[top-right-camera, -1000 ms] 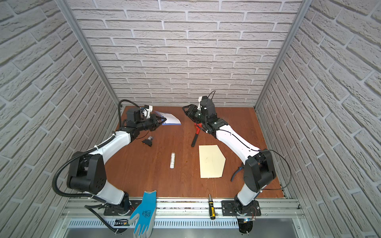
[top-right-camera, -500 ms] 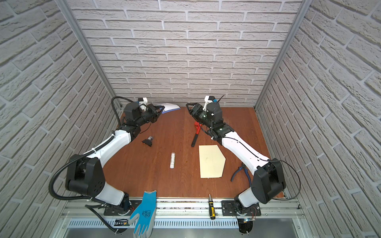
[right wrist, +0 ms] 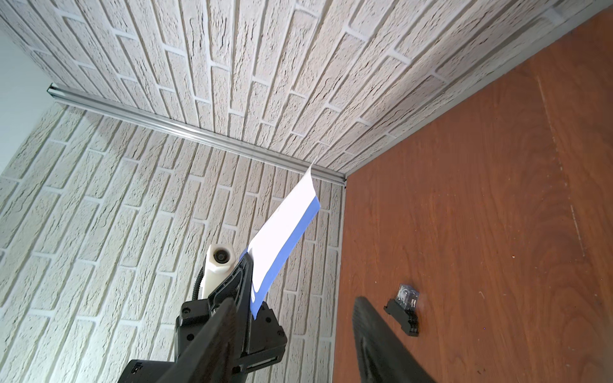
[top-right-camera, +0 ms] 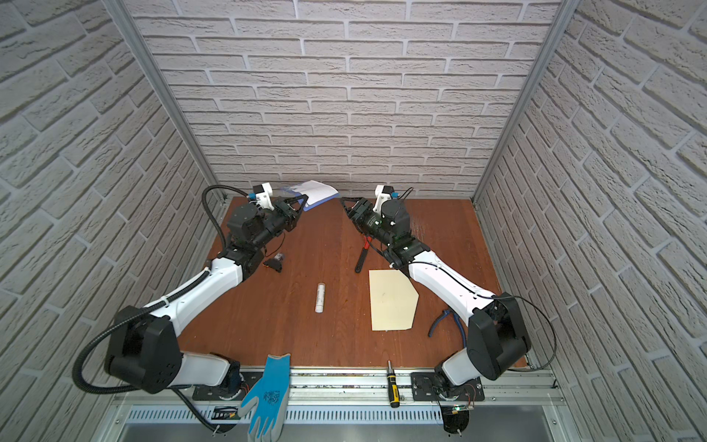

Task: Place the letter into the envelope and seal it

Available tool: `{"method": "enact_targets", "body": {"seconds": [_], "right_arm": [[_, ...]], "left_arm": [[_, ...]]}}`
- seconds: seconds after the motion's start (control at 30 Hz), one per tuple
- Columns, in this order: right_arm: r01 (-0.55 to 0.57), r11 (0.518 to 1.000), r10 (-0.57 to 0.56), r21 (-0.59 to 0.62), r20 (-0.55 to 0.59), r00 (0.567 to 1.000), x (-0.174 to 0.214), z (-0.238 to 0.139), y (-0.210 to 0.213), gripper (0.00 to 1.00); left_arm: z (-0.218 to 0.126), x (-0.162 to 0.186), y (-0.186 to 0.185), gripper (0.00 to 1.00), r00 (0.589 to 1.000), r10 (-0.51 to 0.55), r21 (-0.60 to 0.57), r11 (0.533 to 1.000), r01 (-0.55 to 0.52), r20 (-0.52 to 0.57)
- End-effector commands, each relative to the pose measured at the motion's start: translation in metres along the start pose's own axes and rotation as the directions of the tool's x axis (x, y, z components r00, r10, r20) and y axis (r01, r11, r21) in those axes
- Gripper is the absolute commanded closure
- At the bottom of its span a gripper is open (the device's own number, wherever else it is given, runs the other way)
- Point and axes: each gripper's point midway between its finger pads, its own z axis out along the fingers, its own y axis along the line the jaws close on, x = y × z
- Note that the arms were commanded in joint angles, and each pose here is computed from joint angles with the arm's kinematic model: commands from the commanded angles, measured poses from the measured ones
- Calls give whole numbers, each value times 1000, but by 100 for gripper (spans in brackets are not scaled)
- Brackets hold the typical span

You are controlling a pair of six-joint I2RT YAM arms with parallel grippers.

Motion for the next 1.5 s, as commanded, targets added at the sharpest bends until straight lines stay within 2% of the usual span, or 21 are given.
{"method": "enact_targets", "body": {"seconds": [0.0, 0.27, 0.57, 0.73, 1.1, 1.23, 1.47], "right_arm": [[12, 991, -13, -132, -6, 1000, 9, -8, 26, 41], [42, 979, -50, -198, -32, 998, 41, -15, 16, 37], [107, 975, -109, -194, 3, 994, 58, -25, 13, 35], [87, 964, -86, -250, 16, 996, 56, -20, 23, 36], [56, 969, -50, -242, 31, 998, 53, -10, 19, 37], [40, 965, -28, -260, 51, 998, 53, -13, 15, 42], [26, 959, -9, -282, 63, 998, 53, -21, 13, 60]], "left_arm": [[-12, -4, -30, 100, 995, 37, 132, 990, -49, 91], [-33, 29, -38, 100, 991, 79, 234, 967, -102, 107], [-51, 42, -43, 100, 986, 116, 288, 946, -146, 120], [-56, 53, -32, 100, 986, 92, 299, 945, -130, 136], [-55, 64, -33, 100, 987, 92, 312, 941, -128, 128], [-52, 73, -29, 100, 989, 91, 310, 943, -123, 118], [-47, 91, -23, 100, 991, 80, 323, 940, -109, 103]]}}
